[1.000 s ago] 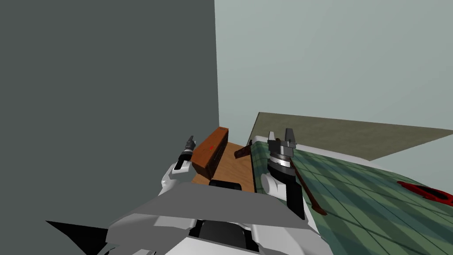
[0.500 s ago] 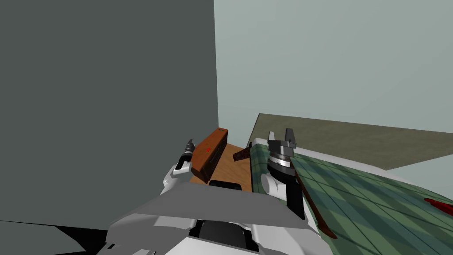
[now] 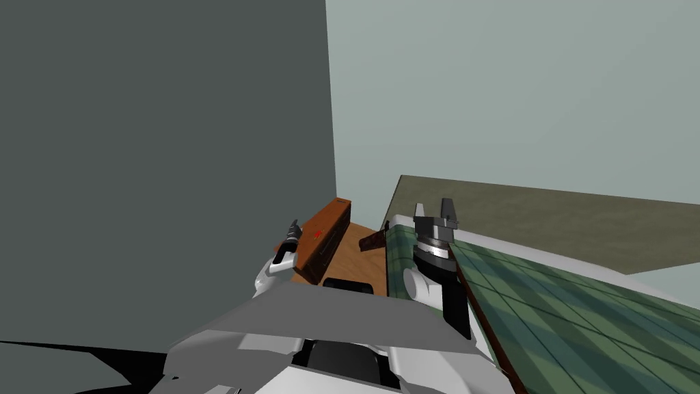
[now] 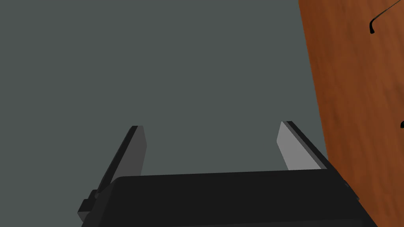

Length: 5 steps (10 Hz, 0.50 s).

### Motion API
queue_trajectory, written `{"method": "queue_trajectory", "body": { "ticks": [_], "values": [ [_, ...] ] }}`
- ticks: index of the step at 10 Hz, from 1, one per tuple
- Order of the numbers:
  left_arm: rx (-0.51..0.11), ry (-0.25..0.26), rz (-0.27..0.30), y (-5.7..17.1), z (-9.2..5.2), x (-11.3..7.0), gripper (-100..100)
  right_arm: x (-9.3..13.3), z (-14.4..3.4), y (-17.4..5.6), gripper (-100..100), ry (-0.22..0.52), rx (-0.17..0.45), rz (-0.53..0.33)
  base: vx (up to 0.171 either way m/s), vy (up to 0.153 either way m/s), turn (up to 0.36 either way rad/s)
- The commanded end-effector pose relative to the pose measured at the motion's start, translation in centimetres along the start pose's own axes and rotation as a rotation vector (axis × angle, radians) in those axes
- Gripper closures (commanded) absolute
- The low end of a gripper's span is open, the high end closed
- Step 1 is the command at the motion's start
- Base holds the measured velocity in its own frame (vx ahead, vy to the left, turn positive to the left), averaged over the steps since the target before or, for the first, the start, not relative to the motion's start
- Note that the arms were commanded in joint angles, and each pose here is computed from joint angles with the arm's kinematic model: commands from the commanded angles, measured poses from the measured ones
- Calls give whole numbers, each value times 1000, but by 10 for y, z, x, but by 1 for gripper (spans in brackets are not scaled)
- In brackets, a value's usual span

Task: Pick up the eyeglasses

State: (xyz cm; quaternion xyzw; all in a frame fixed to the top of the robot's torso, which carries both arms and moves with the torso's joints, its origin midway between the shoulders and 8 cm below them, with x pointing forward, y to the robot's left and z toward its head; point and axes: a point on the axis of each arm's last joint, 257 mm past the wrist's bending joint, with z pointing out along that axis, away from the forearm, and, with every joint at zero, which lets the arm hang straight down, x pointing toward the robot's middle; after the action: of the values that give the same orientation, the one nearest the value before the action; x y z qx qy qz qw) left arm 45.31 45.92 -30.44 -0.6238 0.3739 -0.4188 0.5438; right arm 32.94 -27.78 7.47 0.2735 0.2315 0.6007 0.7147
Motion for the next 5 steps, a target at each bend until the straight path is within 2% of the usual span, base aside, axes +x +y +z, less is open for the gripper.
{"method": "queue_trajectory", "body": {
  "ticks": [1, 3, 4, 5],
  "values": [
    [-45, -20, -33, 20, -1, -7, -100, 0, 0, 0, 0, 0, 0, 0, 98, -78, 42],
    [-112, -49, -89, 51, -6, -15, -100, 0, 0, 0, 0, 0, 0, 0, 181, -94, 82],
    [-124, -53, -89, 57, -8, -17, -100, 0, 0, 0, 0, 0, 0, 0, 116, -85, 14],
    [-163, -69, -116, 75, -13, -21, -100, 0, 0, 0, 0, 0, 0, 0, 100, -77, 41]
  ]
}}
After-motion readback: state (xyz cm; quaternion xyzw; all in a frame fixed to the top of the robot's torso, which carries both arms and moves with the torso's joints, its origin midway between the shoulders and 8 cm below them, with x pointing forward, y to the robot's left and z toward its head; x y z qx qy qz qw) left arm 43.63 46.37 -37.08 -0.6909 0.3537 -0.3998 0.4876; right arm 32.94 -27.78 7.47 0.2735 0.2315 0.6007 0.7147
